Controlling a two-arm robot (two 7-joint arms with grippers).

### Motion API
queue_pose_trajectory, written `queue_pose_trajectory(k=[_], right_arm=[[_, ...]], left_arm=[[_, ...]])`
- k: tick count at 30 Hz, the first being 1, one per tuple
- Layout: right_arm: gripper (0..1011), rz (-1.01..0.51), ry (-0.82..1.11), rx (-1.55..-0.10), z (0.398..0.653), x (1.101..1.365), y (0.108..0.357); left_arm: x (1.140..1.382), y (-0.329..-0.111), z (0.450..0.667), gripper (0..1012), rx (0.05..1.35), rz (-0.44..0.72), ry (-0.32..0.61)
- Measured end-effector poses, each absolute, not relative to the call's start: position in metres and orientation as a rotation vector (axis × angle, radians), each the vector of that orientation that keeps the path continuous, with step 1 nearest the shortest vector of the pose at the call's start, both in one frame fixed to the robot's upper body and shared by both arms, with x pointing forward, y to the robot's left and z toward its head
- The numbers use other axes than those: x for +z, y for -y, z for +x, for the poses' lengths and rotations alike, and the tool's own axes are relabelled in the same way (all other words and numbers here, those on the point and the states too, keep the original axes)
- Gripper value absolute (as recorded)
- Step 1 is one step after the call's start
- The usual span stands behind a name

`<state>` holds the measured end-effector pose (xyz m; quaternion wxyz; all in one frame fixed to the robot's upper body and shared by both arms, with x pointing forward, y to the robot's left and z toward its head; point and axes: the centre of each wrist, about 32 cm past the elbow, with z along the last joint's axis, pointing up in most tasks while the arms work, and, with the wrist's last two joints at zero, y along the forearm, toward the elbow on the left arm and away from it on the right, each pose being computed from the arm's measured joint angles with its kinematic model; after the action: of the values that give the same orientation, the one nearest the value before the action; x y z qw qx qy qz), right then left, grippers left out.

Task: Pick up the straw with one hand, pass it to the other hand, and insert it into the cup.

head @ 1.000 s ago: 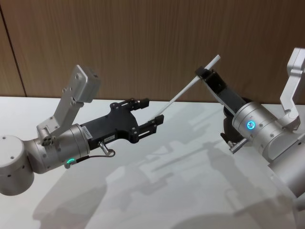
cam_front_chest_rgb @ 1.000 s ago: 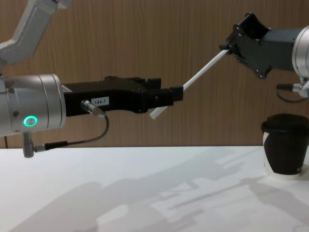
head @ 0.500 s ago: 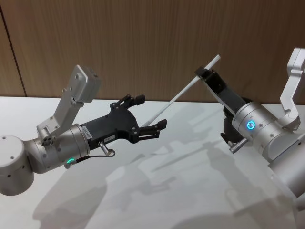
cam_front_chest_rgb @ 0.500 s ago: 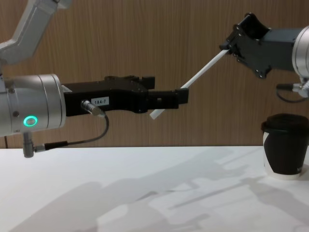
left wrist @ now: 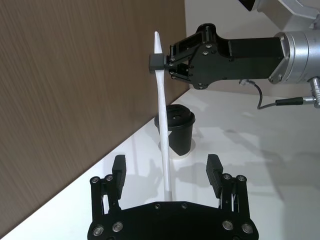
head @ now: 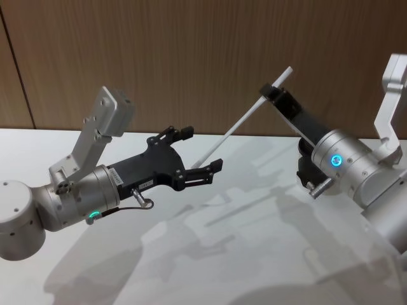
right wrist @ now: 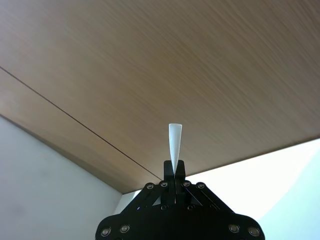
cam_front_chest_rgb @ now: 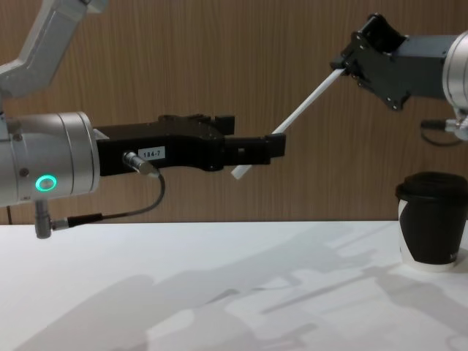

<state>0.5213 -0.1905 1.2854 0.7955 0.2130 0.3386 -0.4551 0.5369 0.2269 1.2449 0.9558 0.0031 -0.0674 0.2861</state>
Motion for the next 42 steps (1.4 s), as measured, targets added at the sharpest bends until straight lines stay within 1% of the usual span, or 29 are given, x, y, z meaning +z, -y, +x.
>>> queue_pose_trajectory(k=[5, 18, 19, 30, 42], right_arm=[[4, 0.423, -0.691, -0.969, 0.526, 1.290, 0.194], [4, 0.290, -0.547, -0.967, 0.539, 1.315, 0.212], [4, 0.270, -0.520, -0.973, 0.540, 1.321, 0.216], [4, 0.209, -0.432, -1.012, 0.540, 1.338, 0.233], [5, 0.167, -0.369, -1.063, 0.541, 1.348, 0.247]], left_arm=[[1.245, -0.227, 0.537, 1003, 0.581, 0.006, 0.137], [1.245, -0.227, 0.537, 1003, 0.581, 0.006, 0.137], [1.245, -0.227, 0.537, 1003, 0.581, 0.006, 0.137], [1.245, -0.227, 0.537, 1003, 0.581, 0.006, 0.137], [1.245, -0.227, 0.537, 1003, 0.581, 0.006, 0.137]])
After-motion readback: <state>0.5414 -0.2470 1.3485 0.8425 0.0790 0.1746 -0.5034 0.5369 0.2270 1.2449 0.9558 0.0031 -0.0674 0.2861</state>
